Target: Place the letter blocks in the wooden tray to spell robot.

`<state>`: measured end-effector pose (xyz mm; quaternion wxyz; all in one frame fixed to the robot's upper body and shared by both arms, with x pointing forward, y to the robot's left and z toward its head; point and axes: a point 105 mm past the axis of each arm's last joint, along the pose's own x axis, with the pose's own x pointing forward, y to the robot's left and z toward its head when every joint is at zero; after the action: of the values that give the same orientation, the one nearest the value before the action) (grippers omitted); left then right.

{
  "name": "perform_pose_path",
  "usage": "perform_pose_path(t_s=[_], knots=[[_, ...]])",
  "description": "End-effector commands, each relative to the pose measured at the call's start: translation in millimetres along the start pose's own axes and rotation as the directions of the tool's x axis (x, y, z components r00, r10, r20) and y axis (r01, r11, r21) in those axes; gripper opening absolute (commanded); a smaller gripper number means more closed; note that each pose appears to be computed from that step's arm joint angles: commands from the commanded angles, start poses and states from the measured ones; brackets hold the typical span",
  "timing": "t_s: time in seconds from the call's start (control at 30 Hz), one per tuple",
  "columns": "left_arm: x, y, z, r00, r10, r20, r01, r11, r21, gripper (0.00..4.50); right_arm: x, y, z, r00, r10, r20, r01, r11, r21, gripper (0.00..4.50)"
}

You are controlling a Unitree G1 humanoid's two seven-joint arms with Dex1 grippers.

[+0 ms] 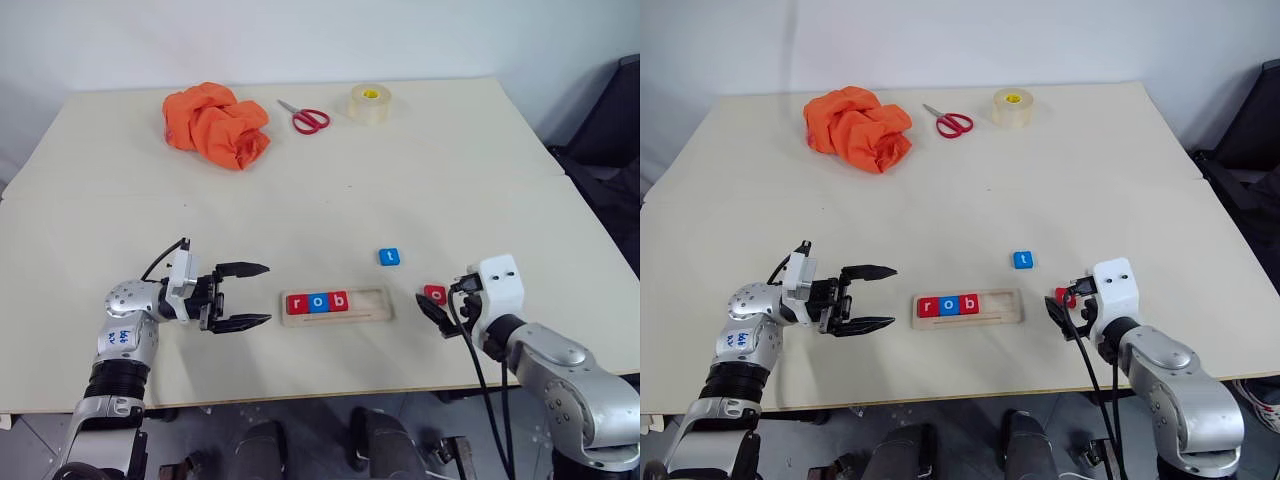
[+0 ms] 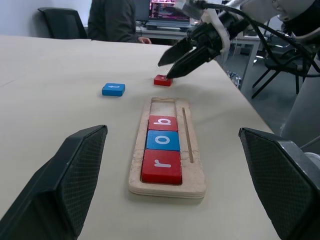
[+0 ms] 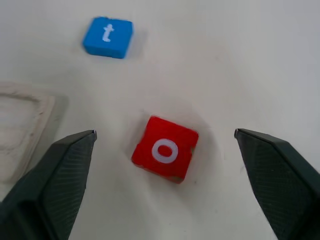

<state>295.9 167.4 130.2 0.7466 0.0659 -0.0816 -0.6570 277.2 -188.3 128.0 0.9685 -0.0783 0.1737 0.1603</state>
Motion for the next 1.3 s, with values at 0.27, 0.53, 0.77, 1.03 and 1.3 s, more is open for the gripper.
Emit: perform_pose_path(t_s=[0.27, 0.53, 0.77, 1.03, 1.3], knots=[[2.3, -3.4, 4.4, 1.0, -0.006, 0.013, 0.006, 0.999, 0.039, 4.5, -6.5, -10.8, 7.5, 0.931, 0.323, -0.171, -0.366, 0.845, -0.391, 4.47], [-3.2, -11.9, 4.4, 1.0, 0.025, 0.009, -0.026, 0.999, 0.036, 4.5, 17.1, -31.4, 11.4, 0.898, 0.372, -0.234, -0.439, 0.776, -0.453, 4.47], [-8.6, -20.6, 6.5, 0.998, 0.056, -0.001, -0.056, 0.998, 0.034, 4.5, 27.2, -38.2, 3.2, 0.859, 0.412, -0.303, -0.511, 0.726, -0.461, 4.47], [-10.4, -25.9, 7.3, 0.997, 0.075, -0.005, -0.075, 0.997, 0.032, 4.5, 26.8, -35.4, -3.4, 0.843, 0.429, -0.323, -0.535, 0.721, -0.44, 3.6], [-5.7, -23.2, 8.2, 0.998, 0.069, 0.003, -0.069, 0.997, 0.037, 4.5, 22.8, -28.2, -1.6, 0.867, 0.407, -0.289, -0.492, 0.791, -0.363, 1.45]])
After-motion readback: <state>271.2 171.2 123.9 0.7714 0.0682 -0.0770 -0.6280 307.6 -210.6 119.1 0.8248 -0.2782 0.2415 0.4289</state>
